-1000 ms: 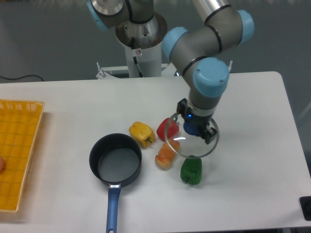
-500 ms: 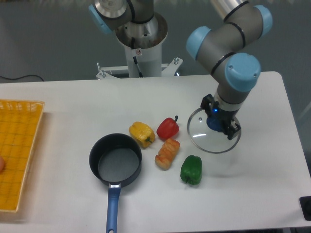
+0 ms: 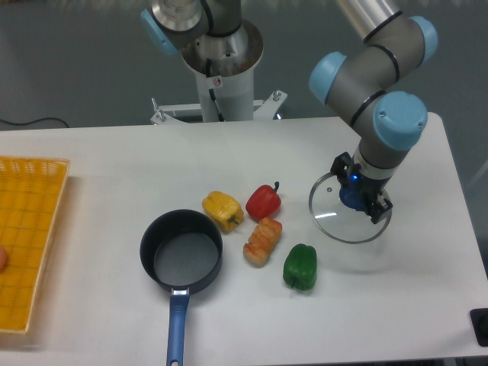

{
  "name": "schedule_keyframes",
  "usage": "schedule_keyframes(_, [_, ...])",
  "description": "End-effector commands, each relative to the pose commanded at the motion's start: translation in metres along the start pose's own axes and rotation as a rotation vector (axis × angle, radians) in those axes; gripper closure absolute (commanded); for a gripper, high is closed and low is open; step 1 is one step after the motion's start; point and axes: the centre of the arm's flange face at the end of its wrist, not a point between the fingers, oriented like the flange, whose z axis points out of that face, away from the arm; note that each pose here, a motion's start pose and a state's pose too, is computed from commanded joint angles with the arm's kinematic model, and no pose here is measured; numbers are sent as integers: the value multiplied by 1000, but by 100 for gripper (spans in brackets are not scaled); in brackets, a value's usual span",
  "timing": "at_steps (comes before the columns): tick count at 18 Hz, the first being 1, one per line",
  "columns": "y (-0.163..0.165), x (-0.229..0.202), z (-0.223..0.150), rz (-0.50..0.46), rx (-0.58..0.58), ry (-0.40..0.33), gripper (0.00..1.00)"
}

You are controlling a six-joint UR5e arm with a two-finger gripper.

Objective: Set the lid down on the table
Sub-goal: 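Move the held glass lid further along the table and lower it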

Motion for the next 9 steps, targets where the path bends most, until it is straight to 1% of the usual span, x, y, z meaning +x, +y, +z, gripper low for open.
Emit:
schedule_keyframes(3, [9, -5, 16, 15, 2, 13, 48])
schedule_keyframes(5, [13, -12, 29, 19, -10, 0, 48])
schedule_keyframes(9, [23, -16, 47, 8, -10, 0, 48])
